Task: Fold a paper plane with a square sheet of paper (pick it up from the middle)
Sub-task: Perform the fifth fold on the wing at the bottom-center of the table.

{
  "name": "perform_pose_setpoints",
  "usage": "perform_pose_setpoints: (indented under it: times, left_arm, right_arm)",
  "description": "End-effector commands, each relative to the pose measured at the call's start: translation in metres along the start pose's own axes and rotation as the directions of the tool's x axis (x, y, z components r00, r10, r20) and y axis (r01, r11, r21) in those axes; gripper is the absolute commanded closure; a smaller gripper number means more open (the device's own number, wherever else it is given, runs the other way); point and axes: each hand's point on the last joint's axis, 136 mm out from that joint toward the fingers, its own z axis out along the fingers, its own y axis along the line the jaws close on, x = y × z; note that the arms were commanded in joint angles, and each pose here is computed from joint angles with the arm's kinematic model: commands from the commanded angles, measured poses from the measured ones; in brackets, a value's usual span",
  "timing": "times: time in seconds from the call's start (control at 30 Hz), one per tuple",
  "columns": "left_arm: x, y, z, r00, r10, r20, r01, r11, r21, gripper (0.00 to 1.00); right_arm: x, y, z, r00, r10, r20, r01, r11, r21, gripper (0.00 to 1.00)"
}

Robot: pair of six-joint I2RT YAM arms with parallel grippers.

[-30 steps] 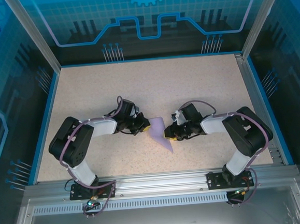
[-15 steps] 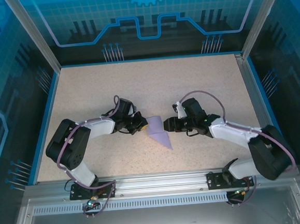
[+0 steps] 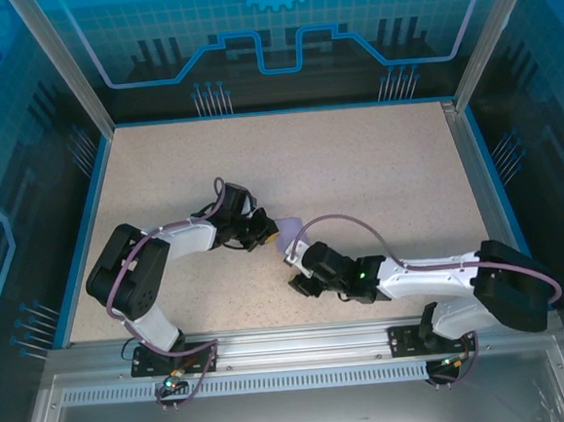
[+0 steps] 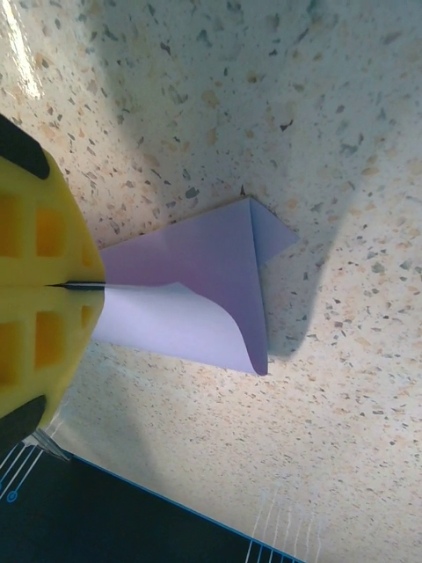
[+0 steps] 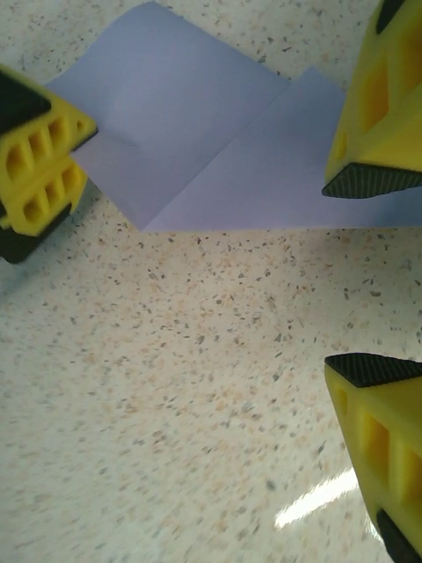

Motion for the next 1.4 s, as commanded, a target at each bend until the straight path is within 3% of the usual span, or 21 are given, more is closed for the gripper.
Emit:
perform_pose_setpoints:
  times: [0.0, 0.37, 1.13, 1.37]
  left_arm:
    - [-0.006, -0.010, -0.006, 1.000, 0.008, 0.010, -0.009, 1.000, 0.016, 0.94]
    - [-0.004, -0.011, -0.007, 1.000, 0.013, 0.002, -0.013, 1.000, 0.019, 0.93]
    - [-0.004, -0.012, -0.009, 1.000, 0.014, 0.003, -0.014, 1.000, 0.016, 0.93]
    - [-0.004, -0.012, -0.009, 1.000, 0.013, 0.001, -0.013, 1.000, 0.015, 0.93]
  right_arm:
    - [0.005, -0.017, 0.010, 0.987, -0.159, -0.032, 0.162, 0.972, 0.171, 0.48]
    - [0.003, -0.026, 0.033, 0.982, -0.179, -0.063, 0.190, 0.929, 0.318, 0.54]
    - [0.016, -0.032, 0.038, 0.977, -0.190, -0.100, 0.214, 0.912, 0.350, 0.74]
    - [0.017, -0.033, 0.040, 0.976, -0.190, -0.109, 0.217, 0.908, 0.359, 0.73]
